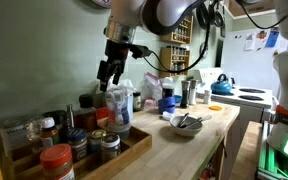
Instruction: Move the jar from the tupperware container to the countertop
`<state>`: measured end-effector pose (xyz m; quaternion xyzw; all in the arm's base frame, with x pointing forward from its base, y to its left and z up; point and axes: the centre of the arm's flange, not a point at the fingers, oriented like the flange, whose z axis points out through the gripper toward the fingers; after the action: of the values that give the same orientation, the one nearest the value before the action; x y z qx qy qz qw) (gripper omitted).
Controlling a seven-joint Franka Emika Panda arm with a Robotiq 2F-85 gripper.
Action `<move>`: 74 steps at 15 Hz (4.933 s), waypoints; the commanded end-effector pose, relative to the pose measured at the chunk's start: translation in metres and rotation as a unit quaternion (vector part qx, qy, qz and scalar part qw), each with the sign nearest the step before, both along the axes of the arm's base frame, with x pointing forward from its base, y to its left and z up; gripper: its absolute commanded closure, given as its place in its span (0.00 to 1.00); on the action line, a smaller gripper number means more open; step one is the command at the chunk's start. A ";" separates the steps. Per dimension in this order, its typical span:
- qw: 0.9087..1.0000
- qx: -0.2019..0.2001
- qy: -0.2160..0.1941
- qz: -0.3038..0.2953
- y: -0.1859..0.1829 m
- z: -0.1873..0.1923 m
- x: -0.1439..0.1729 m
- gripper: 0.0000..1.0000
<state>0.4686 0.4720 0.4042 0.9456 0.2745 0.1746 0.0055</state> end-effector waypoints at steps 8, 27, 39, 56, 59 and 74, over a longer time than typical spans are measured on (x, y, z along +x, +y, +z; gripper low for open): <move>0.998 -0.053 0.027 -0.002 0.006 -0.008 -0.002 0.00; 0.997 -0.064 0.019 -0.036 -0.006 0.026 0.008 0.38; 0.997 -0.029 0.057 -0.031 -0.010 0.035 0.006 0.38; 0.998 -0.010 0.044 -0.055 -0.031 0.049 0.003 0.38; 0.995 -0.053 0.021 -0.076 -0.050 0.074 0.004 0.38; 0.985 0.035 0.070 -0.152 -0.141 0.041 0.015 0.38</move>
<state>0.4801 0.3382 0.4468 0.9841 0.1350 0.1124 -0.0263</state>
